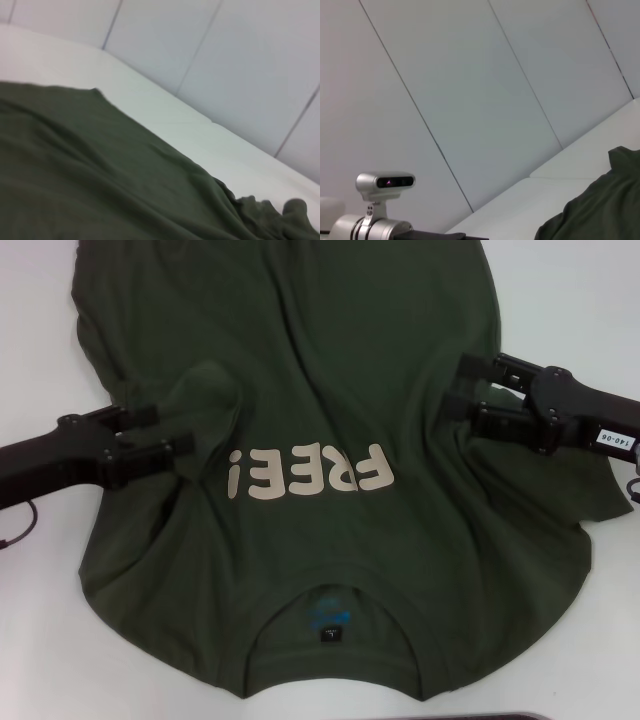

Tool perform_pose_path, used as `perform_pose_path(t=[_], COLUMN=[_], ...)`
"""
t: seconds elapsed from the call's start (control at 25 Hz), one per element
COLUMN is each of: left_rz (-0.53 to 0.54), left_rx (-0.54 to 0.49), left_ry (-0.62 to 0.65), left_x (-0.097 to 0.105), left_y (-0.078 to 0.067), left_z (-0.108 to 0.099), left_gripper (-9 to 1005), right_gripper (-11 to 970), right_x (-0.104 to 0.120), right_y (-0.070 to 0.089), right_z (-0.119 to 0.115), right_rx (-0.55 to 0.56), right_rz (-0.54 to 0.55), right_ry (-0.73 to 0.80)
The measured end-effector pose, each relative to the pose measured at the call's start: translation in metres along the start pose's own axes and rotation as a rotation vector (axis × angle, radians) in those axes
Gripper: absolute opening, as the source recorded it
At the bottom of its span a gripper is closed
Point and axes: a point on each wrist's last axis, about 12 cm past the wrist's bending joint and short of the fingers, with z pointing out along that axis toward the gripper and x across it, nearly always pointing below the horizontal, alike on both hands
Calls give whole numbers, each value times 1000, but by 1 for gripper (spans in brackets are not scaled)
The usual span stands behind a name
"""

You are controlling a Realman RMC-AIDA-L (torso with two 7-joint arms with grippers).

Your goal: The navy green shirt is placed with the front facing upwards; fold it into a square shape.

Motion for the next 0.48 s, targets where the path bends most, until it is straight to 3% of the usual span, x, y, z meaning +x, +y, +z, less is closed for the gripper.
perform_pose_path(t=[0.48], left_rz=[271], left_rx=[-27], left_ry=[-64], left_x=[14], left_y=[-7], left_z=[21], left_gripper=[782], right_gripper=[920], right_x=[0], right_y=[1], right_z=[0], right_rx=[5], right_rz=[19], right_ry=[-24])
